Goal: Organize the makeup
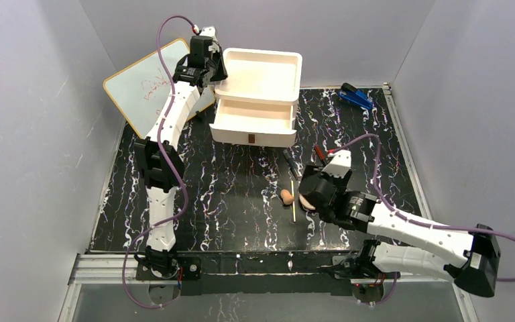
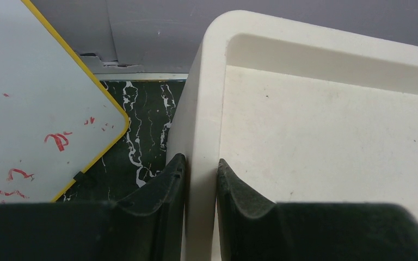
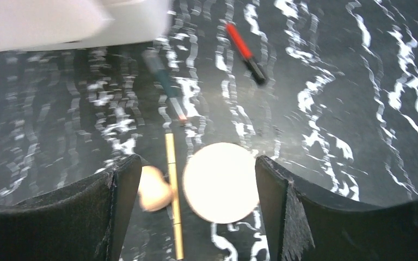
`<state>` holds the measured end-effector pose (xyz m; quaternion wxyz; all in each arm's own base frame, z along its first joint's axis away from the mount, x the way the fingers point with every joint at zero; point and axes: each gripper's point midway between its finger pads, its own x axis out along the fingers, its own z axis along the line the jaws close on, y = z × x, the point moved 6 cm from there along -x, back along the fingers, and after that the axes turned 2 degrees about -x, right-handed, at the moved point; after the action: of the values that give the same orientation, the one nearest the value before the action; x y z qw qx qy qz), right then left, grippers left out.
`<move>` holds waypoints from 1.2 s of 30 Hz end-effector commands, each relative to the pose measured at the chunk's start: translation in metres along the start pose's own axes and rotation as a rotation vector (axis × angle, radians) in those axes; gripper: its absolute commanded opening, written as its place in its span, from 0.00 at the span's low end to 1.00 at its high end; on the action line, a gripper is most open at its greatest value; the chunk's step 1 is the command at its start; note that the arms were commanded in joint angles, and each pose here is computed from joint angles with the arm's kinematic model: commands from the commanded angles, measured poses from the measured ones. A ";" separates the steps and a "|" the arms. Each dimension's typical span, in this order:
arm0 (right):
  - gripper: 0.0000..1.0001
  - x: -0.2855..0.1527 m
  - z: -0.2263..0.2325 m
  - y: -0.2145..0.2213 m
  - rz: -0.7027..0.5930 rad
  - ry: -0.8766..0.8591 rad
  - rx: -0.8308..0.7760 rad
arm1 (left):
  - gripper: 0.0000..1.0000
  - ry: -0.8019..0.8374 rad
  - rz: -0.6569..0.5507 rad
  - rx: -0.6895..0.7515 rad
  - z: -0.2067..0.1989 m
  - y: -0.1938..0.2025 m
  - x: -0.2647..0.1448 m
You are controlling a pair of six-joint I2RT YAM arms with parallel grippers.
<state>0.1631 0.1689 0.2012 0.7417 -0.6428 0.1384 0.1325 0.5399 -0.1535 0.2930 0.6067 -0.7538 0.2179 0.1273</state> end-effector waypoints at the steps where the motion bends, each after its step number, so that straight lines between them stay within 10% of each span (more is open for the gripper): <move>1: 0.83 0.020 -0.036 0.020 0.168 0.128 0.062 | 0.00 -0.084 -0.082 -0.112 0.039 -0.031 -0.003; 10: 0.80 0.055 -0.053 0.040 0.361 0.089 0.172 | 0.00 -0.081 -0.067 -0.137 0.048 -0.029 0.003; 36: 0.19 0.073 -0.068 0.100 0.487 0.066 0.217 | 0.00 -0.041 -0.071 -0.145 0.043 -0.031 0.002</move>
<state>0.1953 0.1178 0.0834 0.7540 -0.5110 0.3178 0.2633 0.5540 -0.1209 0.2932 0.5809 -0.7767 0.1976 0.1423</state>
